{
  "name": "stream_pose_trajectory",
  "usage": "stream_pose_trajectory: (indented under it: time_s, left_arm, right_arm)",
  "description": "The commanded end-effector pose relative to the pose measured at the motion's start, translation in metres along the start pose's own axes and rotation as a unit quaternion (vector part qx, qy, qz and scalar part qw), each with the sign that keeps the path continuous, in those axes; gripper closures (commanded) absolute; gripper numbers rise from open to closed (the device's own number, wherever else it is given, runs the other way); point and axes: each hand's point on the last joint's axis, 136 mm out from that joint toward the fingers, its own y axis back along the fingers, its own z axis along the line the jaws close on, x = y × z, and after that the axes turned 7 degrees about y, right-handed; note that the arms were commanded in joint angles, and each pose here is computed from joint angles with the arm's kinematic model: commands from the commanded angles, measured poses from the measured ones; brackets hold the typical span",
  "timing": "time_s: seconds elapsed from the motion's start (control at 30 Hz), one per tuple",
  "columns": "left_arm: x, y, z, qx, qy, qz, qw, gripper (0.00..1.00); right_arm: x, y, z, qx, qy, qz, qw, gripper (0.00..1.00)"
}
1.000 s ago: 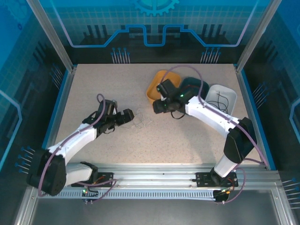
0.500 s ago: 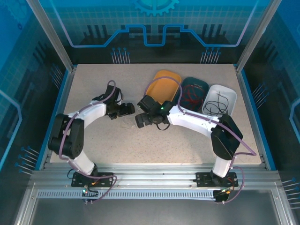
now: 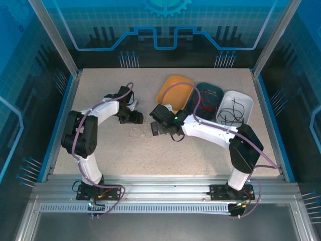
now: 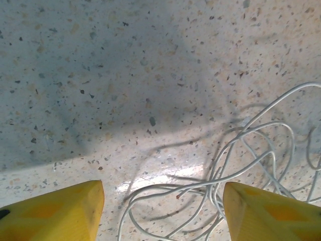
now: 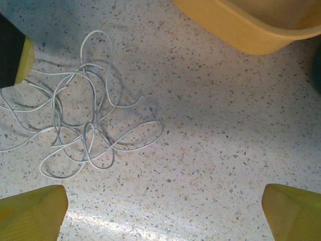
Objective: Untangle the cables
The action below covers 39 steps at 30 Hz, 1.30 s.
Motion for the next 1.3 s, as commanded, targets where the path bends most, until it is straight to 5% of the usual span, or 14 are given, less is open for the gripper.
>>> stream_pose_trajectory:
  time_s: [0.0,0.17,0.33,0.73,1.27]
  left_arm:
    - [0.007,-0.006,0.006,-0.008,-0.017,0.029,0.999,0.36]
    - [0.009,-0.016,0.007,-0.016,-0.016,0.035,0.999,0.37]
    - [0.003,-0.025,0.011,-0.027,0.007,0.029,0.999,0.58]
    - [0.008,-0.014,0.028,-0.067,0.073,-0.003,0.995,0.89]
    - [0.04,-0.015,0.018,-0.006,0.119,-0.008,0.993,0.88]
  right_arm:
    - [-0.004,0.013,-0.005,0.005,-0.022,-0.023,0.999,0.0]
    - [-0.005,0.011,-0.001,-0.004,-0.027,-0.024,0.999,0.0]
    - [-0.005,0.008,0.004,-0.01,-0.025,-0.019,0.999,0.0]
    - [0.004,-0.008,0.034,-0.063,0.002,0.007,0.998,0.0]
    - [0.002,-0.061,0.058,-0.071,0.041,0.069,0.994,0.52]
